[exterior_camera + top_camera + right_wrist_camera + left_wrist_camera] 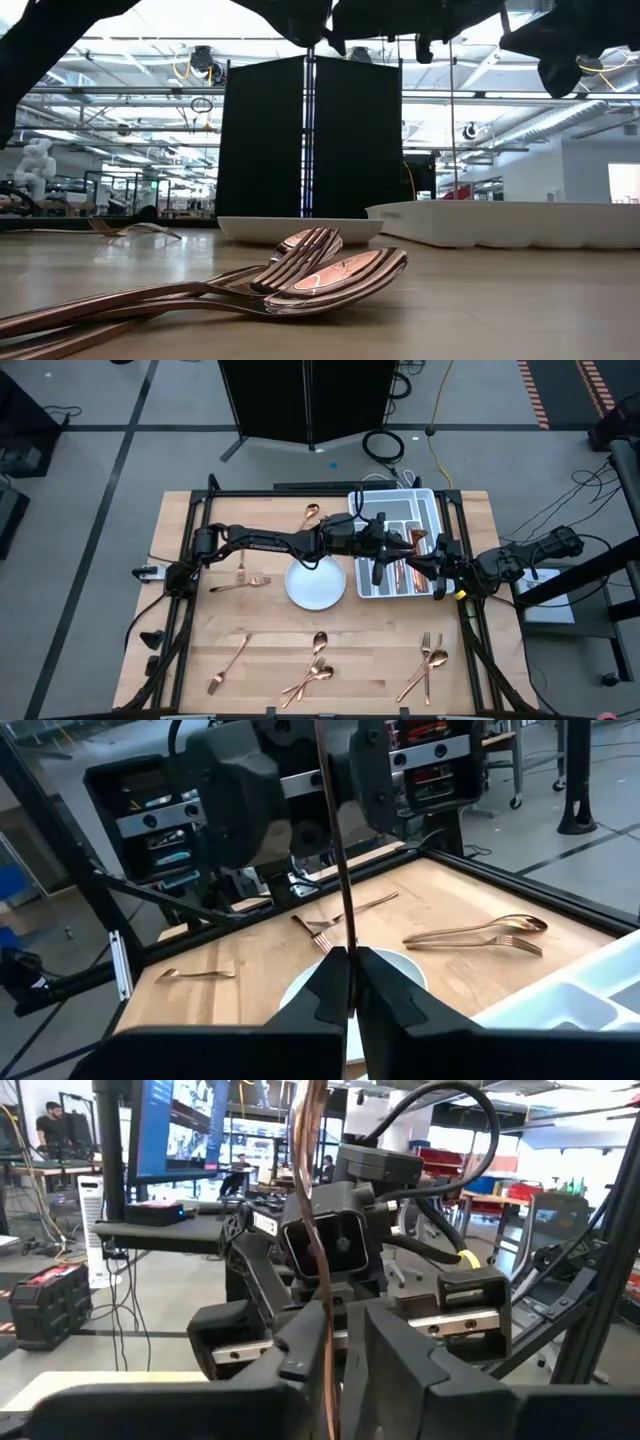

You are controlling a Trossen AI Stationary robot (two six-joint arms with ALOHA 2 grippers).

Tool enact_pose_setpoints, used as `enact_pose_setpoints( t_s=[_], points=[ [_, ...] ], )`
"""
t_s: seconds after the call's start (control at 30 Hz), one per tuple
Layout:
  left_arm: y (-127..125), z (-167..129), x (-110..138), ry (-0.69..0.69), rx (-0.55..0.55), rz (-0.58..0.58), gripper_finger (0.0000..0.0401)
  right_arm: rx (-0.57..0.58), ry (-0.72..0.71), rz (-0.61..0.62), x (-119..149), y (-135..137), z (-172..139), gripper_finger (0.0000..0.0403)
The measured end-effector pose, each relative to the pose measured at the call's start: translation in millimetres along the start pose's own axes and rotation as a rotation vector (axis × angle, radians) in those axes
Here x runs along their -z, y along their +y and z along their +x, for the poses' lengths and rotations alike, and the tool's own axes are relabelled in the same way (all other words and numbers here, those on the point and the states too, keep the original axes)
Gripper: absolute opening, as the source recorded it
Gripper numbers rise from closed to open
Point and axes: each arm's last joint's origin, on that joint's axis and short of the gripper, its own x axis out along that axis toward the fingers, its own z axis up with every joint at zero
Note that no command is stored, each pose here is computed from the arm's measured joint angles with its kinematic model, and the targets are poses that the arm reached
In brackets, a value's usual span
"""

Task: Sort silverware
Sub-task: Put the spoon in the silverware tray

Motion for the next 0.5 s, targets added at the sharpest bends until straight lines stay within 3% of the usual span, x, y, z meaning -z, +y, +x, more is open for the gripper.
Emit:
enact_pose_setpoints(
  t_s=[0.27, 0.37, 0.5],
  points=[
    [-0.8, 0.2, -0.2, -0.002, 0.002, 0.000, 0.0008, -0.023, -0.004, -0.004, -0.4, 4.0, 4.5, 0.0000],
    [-0.7, 0.1, 0.8, 0.013, -0.013, -0.005, 0.0003, -0.020, -0.009, -0.041, -0.9, 3.4, 3.5, 0.0001],
    [11.3, -2.7, 2.6, 0.030, -0.110, -0.159, 0.0002, 0.046, 0.001, -0.166, -2.0, -1.5, -1.3, 0.0022]
  ],
)
